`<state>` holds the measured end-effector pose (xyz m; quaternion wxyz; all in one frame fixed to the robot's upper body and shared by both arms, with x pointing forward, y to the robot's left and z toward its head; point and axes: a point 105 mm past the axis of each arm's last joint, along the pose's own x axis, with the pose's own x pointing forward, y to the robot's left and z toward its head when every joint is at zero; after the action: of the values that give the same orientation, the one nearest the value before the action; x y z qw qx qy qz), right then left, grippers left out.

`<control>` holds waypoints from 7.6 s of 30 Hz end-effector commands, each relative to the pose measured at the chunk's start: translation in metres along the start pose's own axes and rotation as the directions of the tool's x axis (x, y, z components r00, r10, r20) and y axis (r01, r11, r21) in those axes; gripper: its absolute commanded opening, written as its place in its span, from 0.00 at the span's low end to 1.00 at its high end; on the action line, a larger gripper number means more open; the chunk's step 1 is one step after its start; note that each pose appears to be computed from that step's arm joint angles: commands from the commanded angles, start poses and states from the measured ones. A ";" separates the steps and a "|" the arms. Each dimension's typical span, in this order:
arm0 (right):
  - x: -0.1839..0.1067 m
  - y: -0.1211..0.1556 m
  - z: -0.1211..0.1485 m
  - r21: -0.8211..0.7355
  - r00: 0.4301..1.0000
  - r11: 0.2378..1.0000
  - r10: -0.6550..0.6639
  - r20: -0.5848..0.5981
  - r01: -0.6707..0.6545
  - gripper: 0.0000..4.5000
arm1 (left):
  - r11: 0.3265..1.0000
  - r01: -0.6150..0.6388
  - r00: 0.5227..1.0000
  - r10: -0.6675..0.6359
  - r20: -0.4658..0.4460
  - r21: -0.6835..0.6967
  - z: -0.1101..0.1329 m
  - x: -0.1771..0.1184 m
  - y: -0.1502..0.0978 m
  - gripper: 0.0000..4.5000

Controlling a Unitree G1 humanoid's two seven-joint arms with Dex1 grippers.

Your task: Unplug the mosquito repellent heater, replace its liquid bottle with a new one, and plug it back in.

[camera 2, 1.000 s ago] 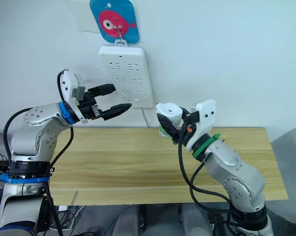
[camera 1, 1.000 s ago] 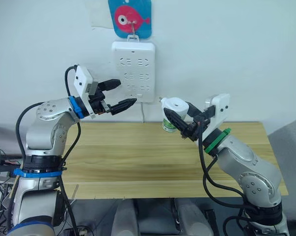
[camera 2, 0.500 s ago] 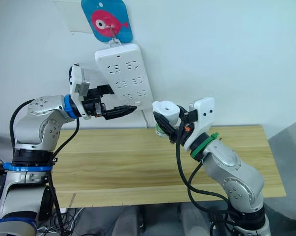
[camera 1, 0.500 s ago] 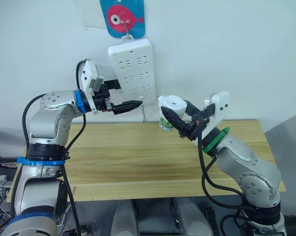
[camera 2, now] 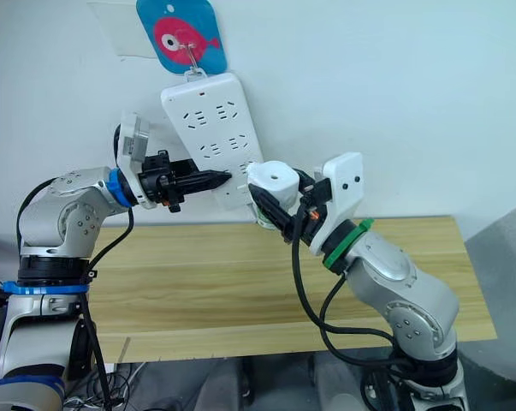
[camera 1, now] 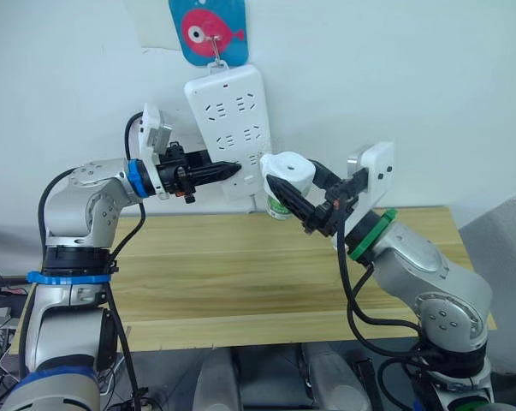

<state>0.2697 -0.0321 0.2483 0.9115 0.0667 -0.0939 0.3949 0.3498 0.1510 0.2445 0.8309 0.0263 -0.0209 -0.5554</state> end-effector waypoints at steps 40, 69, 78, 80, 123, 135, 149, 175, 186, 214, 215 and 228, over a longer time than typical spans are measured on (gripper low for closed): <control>0.007 -0.004 0.011 -0.036 0.996 0.997 -0.067 0.062 0.069 0.67 | 1.000 -0.003 0.999 0.002 0.043 0.027 0.015 -0.001 0.001 0.29; 0.043 0.022 -0.040 -0.065 0.982 0.997 0.019 -0.188 -0.032 0.67 | 1.000 -0.021 0.995 0.022 0.099 -0.015 0.020 0.006 -0.008 0.29; 0.059 0.028 -0.042 -0.071 0.978 0.996 0.034 -0.206 -0.050 0.67 | 1.000 -0.017 0.995 0.018 0.098 -0.013 0.019 0.008 -0.009 0.29; 0.063 0.028 -0.041 -0.066 0.979 0.997 0.033 -0.200 -0.047 0.67 | 1.000 -0.016 0.995 0.017 0.098 -0.013 0.019 0.008 -0.010 0.29; 0.038 0.014 -0.026 -0.080 0.973 0.993 0.067 -0.219 -0.087 0.67 | 0.989 -0.138 0.987 0.133 0.088 0.052 0.016 0.003 0.009 0.29; 0.032 0.012 -0.023 -0.065 0.971 0.992 0.091 -0.222 -0.108 0.99 | 0.988 -0.145 0.986 0.139 0.091 0.058 0.014 0.005 0.011 0.29; -0.023 -0.020 -0.019 -0.096 0.929 0.982 0.120 -0.349 -0.163 0.99 | 0.987 -0.150 0.986 0.146 0.074 0.049 0.008 0.000 0.018 0.29; 0.011 0.025 -0.032 -0.046 0.916 0.933 0.339 -0.215 -0.356 0.01 | 0.990 -0.112 0.980 0.125 -0.155 0.088 -0.015 -0.067 -0.042 1.00; 0.030 0.022 -0.035 -0.072 0.948 0.955 0.274 -0.161 -0.289 0.01 | 0.994 -0.107 0.981 0.110 -0.162 0.030 -0.011 -0.068 -0.067 1.00; 0.047 -0.003 -0.028 -0.146 0.990 0.984 0.086 -0.109 -0.102 0.01 | 0.994 -0.106 0.981 0.109 -0.158 0.027 -0.009 -0.063 -0.064 1.00; 0.047 -0.005 -0.027 -0.154 0.992 0.984 0.073 -0.106 -0.089 0.01 | 0.994 -0.105 0.982 0.108 -0.158 0.028 -0.009 -0.062 -0.063 1.00; 0.048 -0.019 -0.021 -0.224 0.997 0.975 -0.017 -0.072 0.000 0.01 | 0.994 -0.105 0.983 0.109 -0.149 0.031 -0.010 -0.060 -0.060 1.00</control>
<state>0.3040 0.0132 0.2165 0.8930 -0.0401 -0.0584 0.4445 0.2739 0.1852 0.2219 0.8600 0.0590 0.0516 -0.5042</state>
